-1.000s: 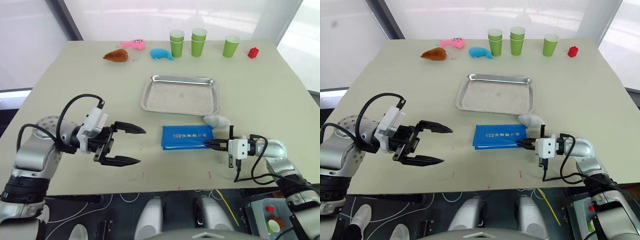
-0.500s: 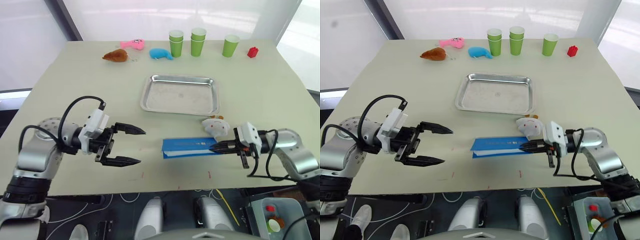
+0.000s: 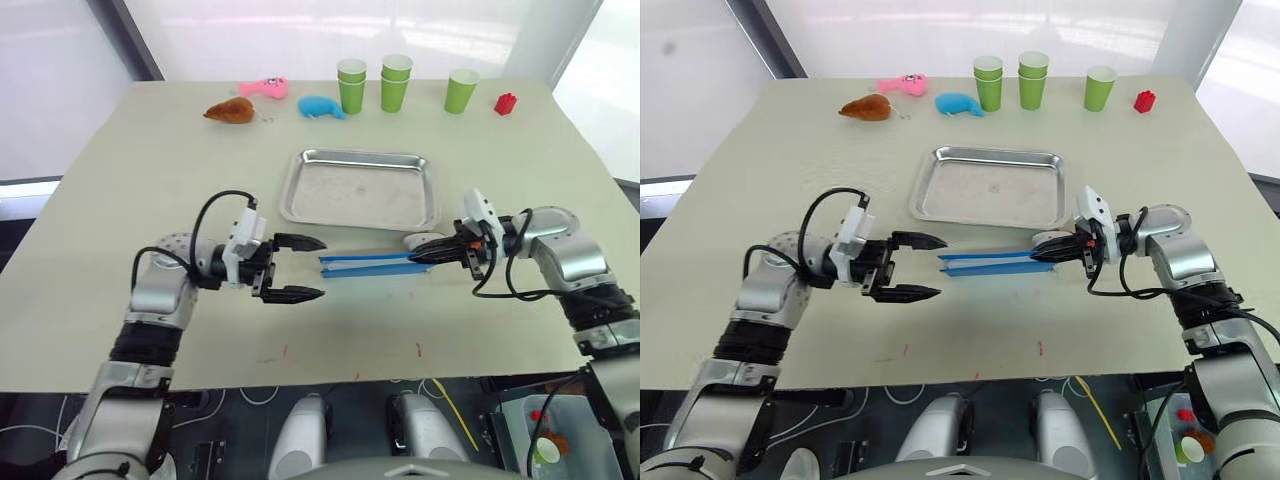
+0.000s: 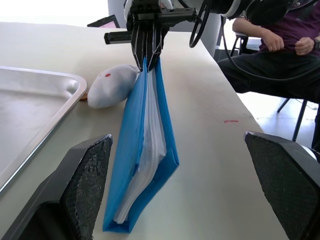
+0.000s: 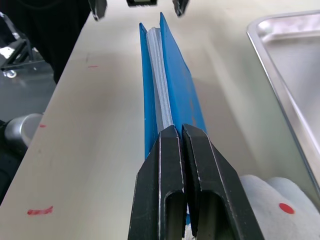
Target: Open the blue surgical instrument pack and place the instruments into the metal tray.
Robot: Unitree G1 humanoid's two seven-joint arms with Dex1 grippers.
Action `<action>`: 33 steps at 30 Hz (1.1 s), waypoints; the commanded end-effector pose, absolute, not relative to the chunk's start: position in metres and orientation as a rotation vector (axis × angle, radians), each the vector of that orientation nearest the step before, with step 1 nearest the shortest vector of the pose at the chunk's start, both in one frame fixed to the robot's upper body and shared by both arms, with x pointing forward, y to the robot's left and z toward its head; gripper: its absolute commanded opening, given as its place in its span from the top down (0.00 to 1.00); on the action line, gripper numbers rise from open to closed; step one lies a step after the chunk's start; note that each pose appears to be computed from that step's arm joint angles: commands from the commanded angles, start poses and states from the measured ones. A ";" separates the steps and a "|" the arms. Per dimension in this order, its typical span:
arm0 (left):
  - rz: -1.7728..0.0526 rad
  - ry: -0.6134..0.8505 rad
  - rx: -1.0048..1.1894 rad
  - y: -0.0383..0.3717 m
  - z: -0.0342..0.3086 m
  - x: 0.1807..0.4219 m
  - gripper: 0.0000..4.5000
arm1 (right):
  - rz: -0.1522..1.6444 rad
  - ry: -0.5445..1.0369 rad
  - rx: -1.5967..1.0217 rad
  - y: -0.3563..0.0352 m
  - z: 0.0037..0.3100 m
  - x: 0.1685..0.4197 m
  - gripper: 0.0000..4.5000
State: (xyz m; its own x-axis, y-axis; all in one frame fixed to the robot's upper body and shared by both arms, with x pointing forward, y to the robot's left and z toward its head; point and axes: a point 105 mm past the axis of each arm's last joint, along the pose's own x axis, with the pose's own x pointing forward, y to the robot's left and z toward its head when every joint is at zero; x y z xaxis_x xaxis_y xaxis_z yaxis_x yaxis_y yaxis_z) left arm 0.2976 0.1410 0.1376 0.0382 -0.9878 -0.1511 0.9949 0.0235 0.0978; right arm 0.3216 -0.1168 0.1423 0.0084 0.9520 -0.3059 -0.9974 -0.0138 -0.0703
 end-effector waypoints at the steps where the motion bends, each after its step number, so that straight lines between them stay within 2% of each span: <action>1: -1.531 0.015 0.201 0.138 0.140 0.305 0.00 | 1.575 0.178 -0.309 -0.116 0.149 0.322 1.00; 12: -1.564 0.042 0.188 0.125 0.123 0.320 0.00 | 1.547 0.178 -0.307 -0.113 0.151 0.334 1.00; 15: -1.554 0.035 0.167 0.126 0.123 0.323 0.16 | 1.539 0.173 -0.313 -0.113 0.151 0.337 1.00; 18: -1.545 0.040 0.156 0.130 0.121 0.322 0.40 | 1.535 0.170 -0.315 -0.112 0.151 0.338 1.00; 19: -1.544 0.040 0.154 0.131 0.120 0.322 0.45 | 1.533 0.169 -0.315 -0.112 0.152 0.339 1.00; 20: -1.541 0.038 0.150 0.131 0.119 0.322 0.58 | 1.532 0.169 -0.314 -0.112 0.152 0.339 1.00; 21: -1.531 0.028 0.139 0.131 0.120 0.322 0.62 | 1.531 0.169 -0.314 -0.111 0.152 0.339 1.00; 22: -1.521 0.017 0.129 0.131 0.121 0.323 0.74 | 1.531 0.168 -0.313 -0.111 0.152 0.339 1.00; 25: -1.493 -0.017 0.080 0.131 0.127 0.325 0.99 | 1.531 0.166 -0.317 -0.110 0.151 0.340 1.00; 33: -1.490 -0.019 0.047 0.134 0.127 0.320 0.99 | 1.465 0.088 -0.345 -0.109 0.156 0.348 1.00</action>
